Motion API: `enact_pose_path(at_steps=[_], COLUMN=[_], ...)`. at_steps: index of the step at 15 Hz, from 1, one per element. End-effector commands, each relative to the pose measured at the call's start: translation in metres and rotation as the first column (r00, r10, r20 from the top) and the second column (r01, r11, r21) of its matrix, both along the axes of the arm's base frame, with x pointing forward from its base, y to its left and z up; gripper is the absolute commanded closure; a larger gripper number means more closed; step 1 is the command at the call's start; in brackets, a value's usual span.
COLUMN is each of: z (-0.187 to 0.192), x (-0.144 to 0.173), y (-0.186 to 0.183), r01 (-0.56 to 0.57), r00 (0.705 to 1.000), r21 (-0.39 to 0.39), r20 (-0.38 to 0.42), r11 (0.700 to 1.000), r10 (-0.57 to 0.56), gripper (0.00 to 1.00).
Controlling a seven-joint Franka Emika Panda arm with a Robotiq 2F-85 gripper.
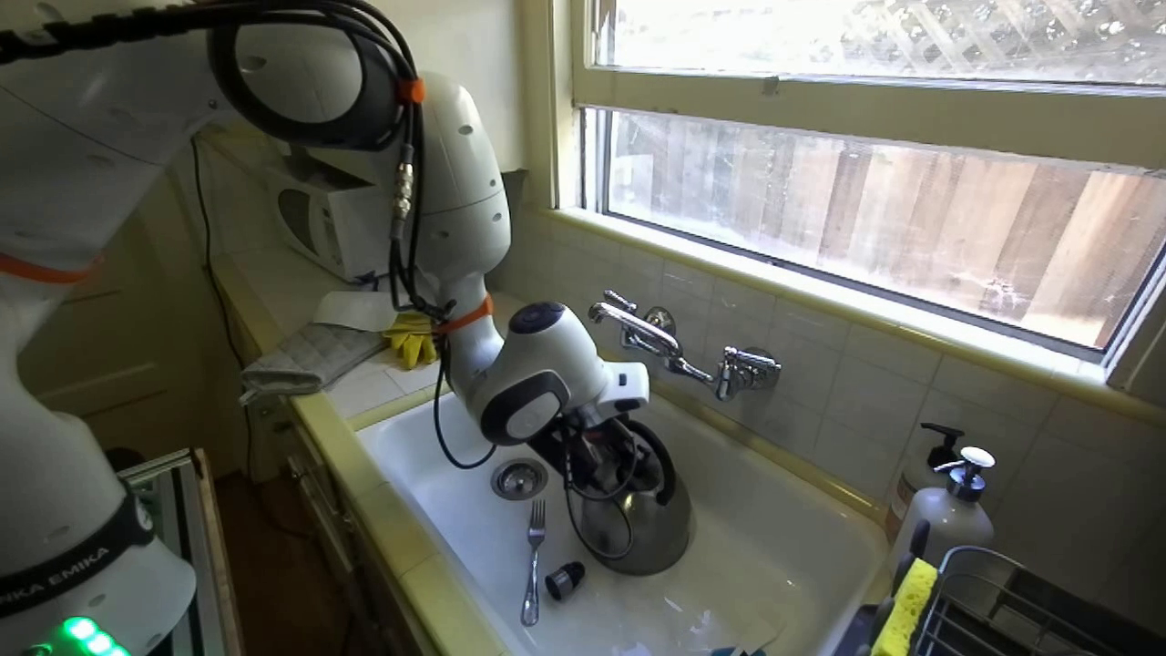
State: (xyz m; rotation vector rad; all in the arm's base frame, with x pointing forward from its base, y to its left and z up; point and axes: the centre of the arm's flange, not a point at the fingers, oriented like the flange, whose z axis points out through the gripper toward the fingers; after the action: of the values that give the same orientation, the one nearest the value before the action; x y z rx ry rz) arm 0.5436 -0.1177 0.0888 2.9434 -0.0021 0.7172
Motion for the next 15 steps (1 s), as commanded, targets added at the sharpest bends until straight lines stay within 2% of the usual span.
enact_pose_path(at_steps=[1, 4, 8, 12, 15], z=[-0.009, -0.005, 0.0, 0.005, 0.004], x=[0.0, -0.002, -0.003, -0.002, -0.001], y=[-0.012, -0.017, -0.024, -0.029, -0.029], r01=[0.075, 0.126, 0.182, 0.255, 0.328], r00=[0.997, 0.992, 0.982, 0.964, 0.941], r21=[0.101, 0.172, 0.257, 0.307, 0.314], r20=[-0.028, -0.045, -0.107, -0.158, -0.189], r11=[0.992, 0.977, 0.949, 0.917, 0.891], r10=[-0.073, -0.12, -0.159, -0.215, -0.28], gripper=[0.95, 0.95, 0.95, 0.95, 0.95])
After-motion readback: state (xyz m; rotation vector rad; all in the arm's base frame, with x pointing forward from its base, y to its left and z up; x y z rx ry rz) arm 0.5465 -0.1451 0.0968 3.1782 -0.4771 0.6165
